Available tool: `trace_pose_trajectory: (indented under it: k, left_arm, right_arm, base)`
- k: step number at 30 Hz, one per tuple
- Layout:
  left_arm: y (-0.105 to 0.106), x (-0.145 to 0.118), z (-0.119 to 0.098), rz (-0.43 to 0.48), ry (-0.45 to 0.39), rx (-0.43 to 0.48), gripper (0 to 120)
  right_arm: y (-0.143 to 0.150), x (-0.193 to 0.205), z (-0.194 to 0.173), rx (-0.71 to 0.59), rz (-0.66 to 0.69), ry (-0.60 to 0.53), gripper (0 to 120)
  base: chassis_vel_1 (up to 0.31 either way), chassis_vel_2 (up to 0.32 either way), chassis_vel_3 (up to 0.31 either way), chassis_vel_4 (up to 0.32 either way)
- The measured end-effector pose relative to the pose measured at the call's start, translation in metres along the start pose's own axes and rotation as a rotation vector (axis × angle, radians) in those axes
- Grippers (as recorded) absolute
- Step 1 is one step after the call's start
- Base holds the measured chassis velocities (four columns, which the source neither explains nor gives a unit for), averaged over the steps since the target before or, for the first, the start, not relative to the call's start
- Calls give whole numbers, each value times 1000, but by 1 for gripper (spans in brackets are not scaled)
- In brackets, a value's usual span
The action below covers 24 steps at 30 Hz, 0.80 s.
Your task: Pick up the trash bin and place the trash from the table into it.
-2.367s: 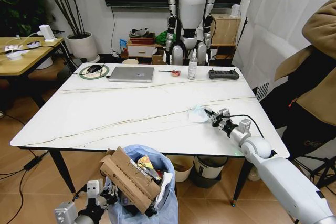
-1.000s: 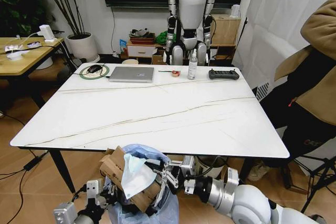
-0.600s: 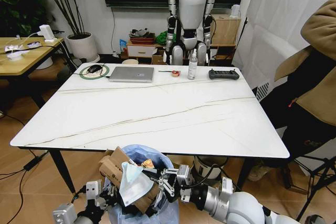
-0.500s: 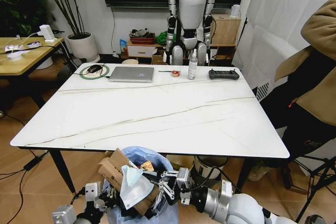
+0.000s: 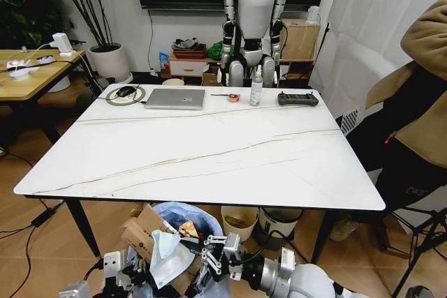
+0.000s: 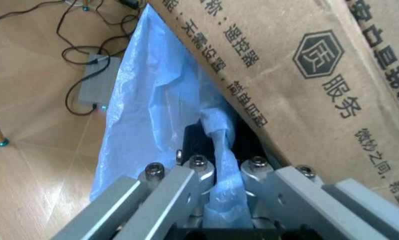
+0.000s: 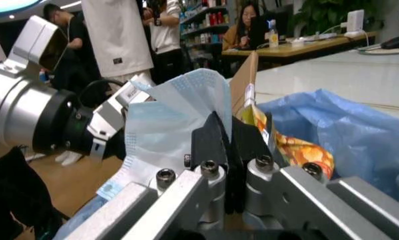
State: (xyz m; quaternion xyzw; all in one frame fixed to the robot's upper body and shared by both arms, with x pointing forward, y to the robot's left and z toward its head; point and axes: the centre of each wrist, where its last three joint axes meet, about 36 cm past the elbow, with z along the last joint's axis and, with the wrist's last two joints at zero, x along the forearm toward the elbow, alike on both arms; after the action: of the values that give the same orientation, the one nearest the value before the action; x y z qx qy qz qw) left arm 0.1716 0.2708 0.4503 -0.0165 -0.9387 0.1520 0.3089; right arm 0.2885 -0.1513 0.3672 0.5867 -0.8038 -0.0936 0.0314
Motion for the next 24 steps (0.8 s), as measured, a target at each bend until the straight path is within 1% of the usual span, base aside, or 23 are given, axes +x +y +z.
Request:
trace_pose_trajectory:
  k: [4,9,10,14,15,18,19,20,21,22,23,24]
  left_arm:
    - [0,0,1,-6,2,3,0]
    - [-1,-1,3,-6,7,7,0]
    - [-1,-1,3,-6,7,7,0]
    - [-1,-2,4,-7,9,9,0]
    - [-1,-2,4,-7,9,9,0]
    - [-1,-3,5,-7,10,13,0]
    - [-1,-3,5,-7,10,13,0]
    - [-1,-4,6,-7,9,14,0]
    - [-1,-4,6,-6,9,15,0]
    - [-1,-4,6,-6,8,15,0]
    - [-1,-4,6,-6,8,15,0]
    - [-1,-5,5,-5,7,15,0]
  right_arm:
    - [0,4,5,8,6,12,0]
    - [-2,11,13,18,23,27,22]
    - [-2,11,13,18,23,27,22]
    - [0,14,15,13,28,30,38]
    - [0,14,15,13,28,30,38]
    - [0,16,13,16,28,31,51]
    - [0,16,13,16,28,31,51]
    - [0,16,12,18,28,30,60]
    - [0,16,11,19,27,30,61]
    - [0,17,11,20,26,29,67]
    - [0,17,11,20,26,29,67]
    - [1,17,10,19,26,29,71]
  base:
    - [0,0,0,0]
    - [0,0,0,0]
    - [0,0,0,0]
    - [0,0,0,0]
    - [0,0,0,0]
    - [0,0,0,0]
    - [0,0,0,0]
    - [0,0,0,0]
    - [0,0,0,0]
    - [0,0,0,0]
    - [0,0,0,0]
    - [0,0,0,0]
